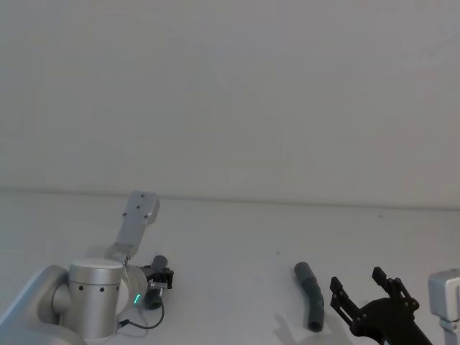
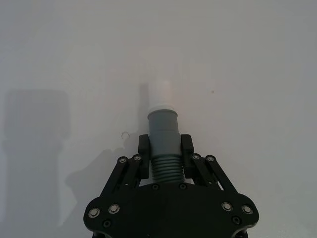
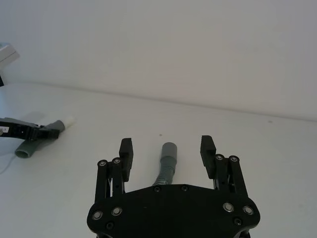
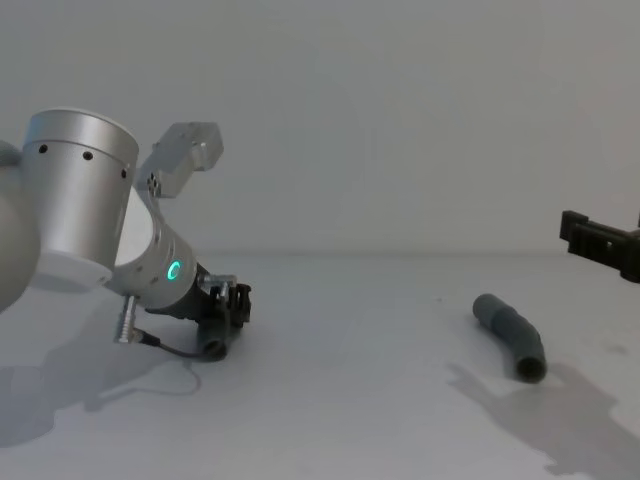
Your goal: Use both hands to pick up one end of the pipe from the table, align the ends, and insert them.
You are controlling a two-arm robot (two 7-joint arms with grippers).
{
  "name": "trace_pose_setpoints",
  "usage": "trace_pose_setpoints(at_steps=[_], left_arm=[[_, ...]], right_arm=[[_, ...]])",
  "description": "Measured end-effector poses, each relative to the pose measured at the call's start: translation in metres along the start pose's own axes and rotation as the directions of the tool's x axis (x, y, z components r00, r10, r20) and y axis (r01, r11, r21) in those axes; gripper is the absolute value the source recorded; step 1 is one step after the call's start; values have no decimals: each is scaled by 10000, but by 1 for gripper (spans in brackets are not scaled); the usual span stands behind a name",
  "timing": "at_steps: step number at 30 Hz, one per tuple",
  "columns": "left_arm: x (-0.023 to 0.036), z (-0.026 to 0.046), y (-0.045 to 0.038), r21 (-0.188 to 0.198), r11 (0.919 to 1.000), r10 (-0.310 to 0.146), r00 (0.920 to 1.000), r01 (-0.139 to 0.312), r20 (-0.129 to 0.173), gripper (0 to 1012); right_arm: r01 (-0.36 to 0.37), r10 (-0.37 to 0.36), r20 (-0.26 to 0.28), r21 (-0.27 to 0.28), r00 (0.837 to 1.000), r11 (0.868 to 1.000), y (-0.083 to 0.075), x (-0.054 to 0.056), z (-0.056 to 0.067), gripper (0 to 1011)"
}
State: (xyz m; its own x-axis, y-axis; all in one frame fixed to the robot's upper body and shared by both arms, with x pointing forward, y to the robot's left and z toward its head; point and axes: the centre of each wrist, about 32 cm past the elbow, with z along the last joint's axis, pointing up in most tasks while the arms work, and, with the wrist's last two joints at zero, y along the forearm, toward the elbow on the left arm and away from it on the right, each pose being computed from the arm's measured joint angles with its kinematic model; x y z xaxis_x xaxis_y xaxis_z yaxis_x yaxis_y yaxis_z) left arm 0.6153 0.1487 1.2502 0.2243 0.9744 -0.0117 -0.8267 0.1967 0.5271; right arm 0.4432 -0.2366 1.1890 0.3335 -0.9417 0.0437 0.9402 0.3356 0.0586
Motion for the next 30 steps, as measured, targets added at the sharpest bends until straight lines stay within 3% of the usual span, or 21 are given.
trace_pose_setpoints(at_steps=[6,16,24,30], left_arm=[[0,0,0,1,10000,0,10000,0,-1,336],[0,0,0,1,10000,0,10000,0,-2,336],[0,0,0,0,10000,-1,10000,1,-2,336],[0,0,0,-2,10000,-1,10000,1,-2,336]], right_arm=[[-62,65,115,-224,9999,9997,20,-51,52,828],[-291,363,556,-1264,9978,9916,135,-150,209,828],[-174,393,802,-2570,9960,9662,365,-234,377,828],[201,66,819,-3205,9966,9470,511,-284,441,828]])
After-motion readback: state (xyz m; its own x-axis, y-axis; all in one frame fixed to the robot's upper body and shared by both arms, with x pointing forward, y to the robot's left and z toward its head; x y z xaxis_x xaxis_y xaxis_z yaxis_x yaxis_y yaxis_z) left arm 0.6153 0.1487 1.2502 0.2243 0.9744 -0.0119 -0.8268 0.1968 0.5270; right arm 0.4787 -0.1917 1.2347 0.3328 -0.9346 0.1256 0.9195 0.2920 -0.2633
